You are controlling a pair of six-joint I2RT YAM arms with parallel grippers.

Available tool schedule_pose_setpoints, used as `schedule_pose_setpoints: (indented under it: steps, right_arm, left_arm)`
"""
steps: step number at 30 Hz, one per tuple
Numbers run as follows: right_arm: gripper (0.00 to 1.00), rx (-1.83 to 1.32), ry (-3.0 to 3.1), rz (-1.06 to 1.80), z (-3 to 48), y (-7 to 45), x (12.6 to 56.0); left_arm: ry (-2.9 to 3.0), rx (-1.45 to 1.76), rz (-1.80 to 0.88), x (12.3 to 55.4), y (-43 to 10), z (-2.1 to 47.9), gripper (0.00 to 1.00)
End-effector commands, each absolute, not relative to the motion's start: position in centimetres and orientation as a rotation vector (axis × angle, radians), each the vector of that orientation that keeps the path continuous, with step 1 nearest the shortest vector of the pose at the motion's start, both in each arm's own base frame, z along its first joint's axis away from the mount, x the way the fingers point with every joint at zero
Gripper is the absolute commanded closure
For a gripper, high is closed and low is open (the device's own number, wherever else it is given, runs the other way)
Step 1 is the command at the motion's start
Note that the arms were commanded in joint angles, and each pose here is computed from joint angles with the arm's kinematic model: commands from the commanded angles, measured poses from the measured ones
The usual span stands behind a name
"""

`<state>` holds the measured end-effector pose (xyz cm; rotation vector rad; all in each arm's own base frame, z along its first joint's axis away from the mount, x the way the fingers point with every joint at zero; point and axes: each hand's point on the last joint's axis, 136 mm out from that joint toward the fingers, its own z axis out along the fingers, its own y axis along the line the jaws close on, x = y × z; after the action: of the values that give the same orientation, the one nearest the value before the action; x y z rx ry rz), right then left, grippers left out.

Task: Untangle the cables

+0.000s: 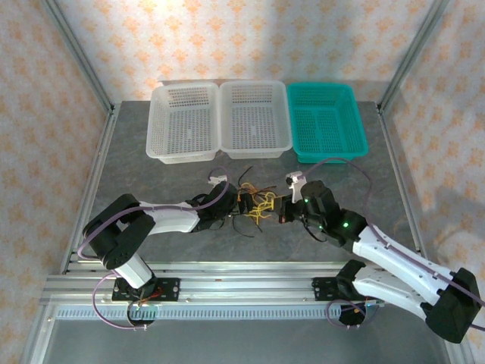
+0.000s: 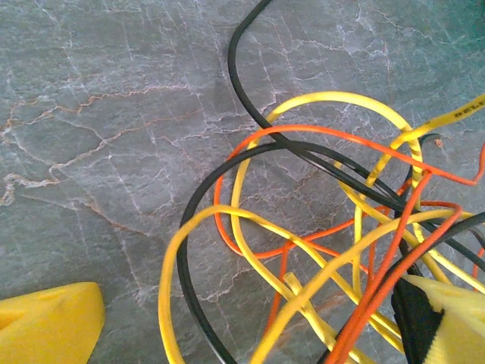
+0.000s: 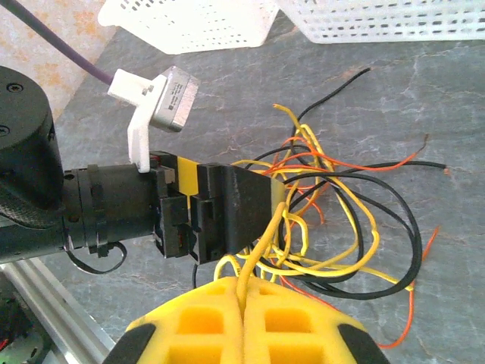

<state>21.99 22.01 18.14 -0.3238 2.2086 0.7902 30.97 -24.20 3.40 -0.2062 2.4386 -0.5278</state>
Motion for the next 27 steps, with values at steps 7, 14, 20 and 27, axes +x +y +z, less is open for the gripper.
schedule_pose_setpoints:
  steps: [7,14,20,27]
  right_arm:
    - [1.0,-0.224,1.933,0.729,27.0,19.9,23.9]
    - [1.0,-0.196,1.928,0.681,27.4,19.0,24.2]
    - [1.0,-0.148,1.9,0.662,27.9,18.1,24.4]
    - [1.0,-0.192,1.993,0.671,25.3,19.6,24.7]
  left_arm:
    - [2.638,-0.228,-0.169,27.2,-18.3,-3.9,0.01]
    - [2.665,-0.23,-0.129,26.7,-17.8,-5.0,0.01]
    - [2.672,-0.245,-0.108,26.4,-17.3,-5.5,0.02]
    - [2.567,-0.264,-0.199,27.8,-18.1,-1.9,0.02]
